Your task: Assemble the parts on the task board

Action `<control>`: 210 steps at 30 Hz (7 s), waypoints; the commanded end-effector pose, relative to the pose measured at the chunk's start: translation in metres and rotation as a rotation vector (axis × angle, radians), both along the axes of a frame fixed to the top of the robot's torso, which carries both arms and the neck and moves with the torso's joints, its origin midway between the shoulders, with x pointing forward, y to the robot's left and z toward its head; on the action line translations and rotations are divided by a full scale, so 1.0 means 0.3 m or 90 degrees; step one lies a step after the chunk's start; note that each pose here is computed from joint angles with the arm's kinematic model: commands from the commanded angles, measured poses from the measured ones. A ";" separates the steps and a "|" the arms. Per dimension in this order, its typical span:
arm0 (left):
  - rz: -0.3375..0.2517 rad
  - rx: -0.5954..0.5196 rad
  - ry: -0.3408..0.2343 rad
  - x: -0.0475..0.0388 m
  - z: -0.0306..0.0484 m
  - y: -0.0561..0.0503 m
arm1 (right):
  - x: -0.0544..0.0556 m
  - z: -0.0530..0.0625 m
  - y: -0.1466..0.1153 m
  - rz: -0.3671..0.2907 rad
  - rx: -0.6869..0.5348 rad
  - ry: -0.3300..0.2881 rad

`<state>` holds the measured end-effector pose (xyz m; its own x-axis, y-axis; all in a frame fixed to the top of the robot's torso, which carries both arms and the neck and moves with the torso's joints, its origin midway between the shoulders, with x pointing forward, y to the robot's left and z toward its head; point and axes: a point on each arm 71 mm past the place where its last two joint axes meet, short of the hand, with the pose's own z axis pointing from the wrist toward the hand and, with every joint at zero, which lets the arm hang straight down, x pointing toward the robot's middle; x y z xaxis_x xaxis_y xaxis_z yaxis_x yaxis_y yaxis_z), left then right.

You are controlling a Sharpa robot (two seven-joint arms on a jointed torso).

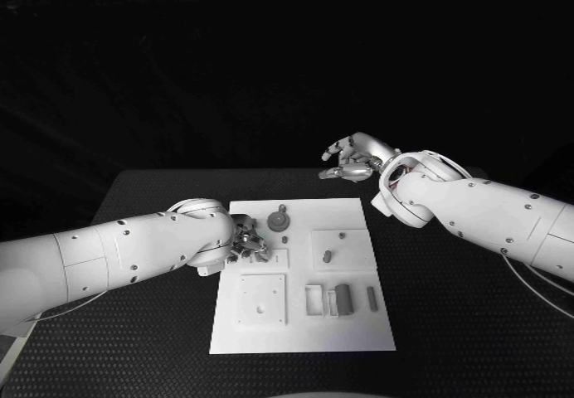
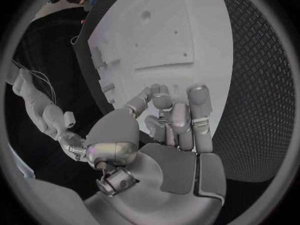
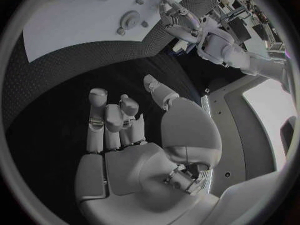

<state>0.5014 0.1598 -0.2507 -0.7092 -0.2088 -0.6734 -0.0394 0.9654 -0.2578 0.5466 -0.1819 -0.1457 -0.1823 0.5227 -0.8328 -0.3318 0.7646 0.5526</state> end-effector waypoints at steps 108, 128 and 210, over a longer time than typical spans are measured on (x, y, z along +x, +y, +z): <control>0.100 -0.015 -0.072 0.271 0.119 0.120 | 0.009 -0.008 -0.010 -0.002 -0.005 0.004; 0.089 -0.006 -0.043 0.261 0.065 0.093 | 0.010 -0.008 -0.008 -0.001 -0.005 0.005; 0.144 -0.074 -0.060 0.263 0.046 0.119 | 0.013 -0.014 -0.005 -0.001 -0.007 0.009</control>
<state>0.5803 0.1980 -0.2384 -0.5889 -0.4000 -0.7023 -0.2162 0.9152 -0.3400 0.5508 -0.1841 -0.1494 -0.1855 0.5184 -0.8348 -0.3175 0.7724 0.5501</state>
